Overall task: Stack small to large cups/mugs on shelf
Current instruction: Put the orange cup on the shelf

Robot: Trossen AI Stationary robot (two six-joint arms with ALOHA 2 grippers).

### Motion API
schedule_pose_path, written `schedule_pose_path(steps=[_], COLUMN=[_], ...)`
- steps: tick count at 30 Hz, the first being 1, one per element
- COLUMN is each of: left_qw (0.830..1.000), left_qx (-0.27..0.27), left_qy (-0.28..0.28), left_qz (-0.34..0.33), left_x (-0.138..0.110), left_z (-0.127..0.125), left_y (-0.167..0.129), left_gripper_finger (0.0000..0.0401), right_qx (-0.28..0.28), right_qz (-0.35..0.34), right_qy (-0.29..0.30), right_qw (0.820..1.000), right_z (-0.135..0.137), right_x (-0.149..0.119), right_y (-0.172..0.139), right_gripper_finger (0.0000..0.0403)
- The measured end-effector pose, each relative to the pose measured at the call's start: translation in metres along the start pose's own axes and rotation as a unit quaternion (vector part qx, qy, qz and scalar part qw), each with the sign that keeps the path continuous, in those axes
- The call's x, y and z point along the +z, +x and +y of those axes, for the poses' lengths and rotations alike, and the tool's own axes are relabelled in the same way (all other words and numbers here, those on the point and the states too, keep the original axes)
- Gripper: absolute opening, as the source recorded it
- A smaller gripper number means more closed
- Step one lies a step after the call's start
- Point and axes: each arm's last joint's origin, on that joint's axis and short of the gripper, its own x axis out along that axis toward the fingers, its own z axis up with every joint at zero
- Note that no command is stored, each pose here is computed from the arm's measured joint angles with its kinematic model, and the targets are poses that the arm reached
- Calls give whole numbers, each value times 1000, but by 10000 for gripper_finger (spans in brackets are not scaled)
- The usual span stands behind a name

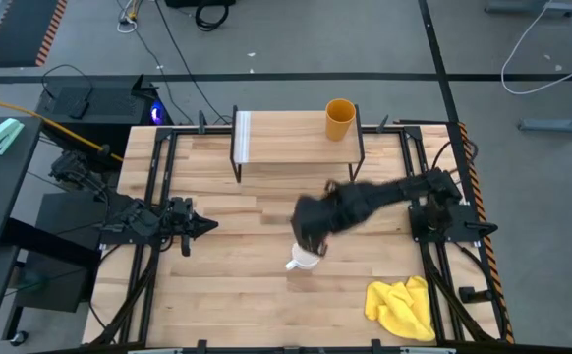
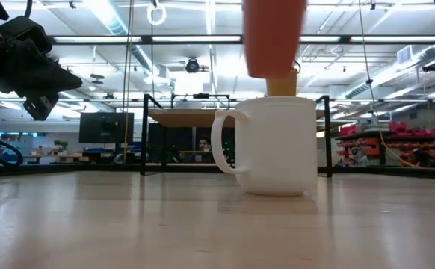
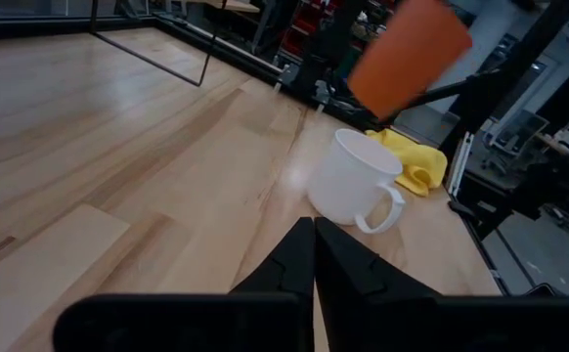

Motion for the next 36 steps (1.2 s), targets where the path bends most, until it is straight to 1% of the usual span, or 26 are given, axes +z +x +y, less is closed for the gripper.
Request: schedule_pose_path(steps=[6,11,13,16,19,21,25,31,36], left_qw=[1000,1000,1000,1000,1000,1000,1000,1000,1000], left_qx=[0,1,1,1,1,1,1,1,1], left_qy=[5,8,8,8,9,9,9,10,10], left_qz=[0,1,1,1,1,1,1,1,1], left_x=[0,0,0,0,0,0,0,0,0], left_z=[0,0,0,0,0,0,0,0,0], left_y=[0,0,0,0,0,0,0,0,0], left_gripper_finger=[20,24,22,16,12,13,19,12,13], right_qx=[-8,-18,-23,-25,-23,-30,-33,-17,-15], right_qz=[-33,-66,-76,-75,-62,-58,-64,-103,-78], right_qy=[50,96,123,144,165,168,158,124,116], right_qw=[998,993,989,986,984,984,985,987,990], right_z=[-68,-131,-158,-195,-226,-241,-260,-265,-268], right_x=[39,61,67,69,68,67,68,79,82], right_y=[-8,-18,-21,-20,-16,-14,-12,-8,7], right_gripper_finger=[5,5,6,5,5,5,5,5,4])
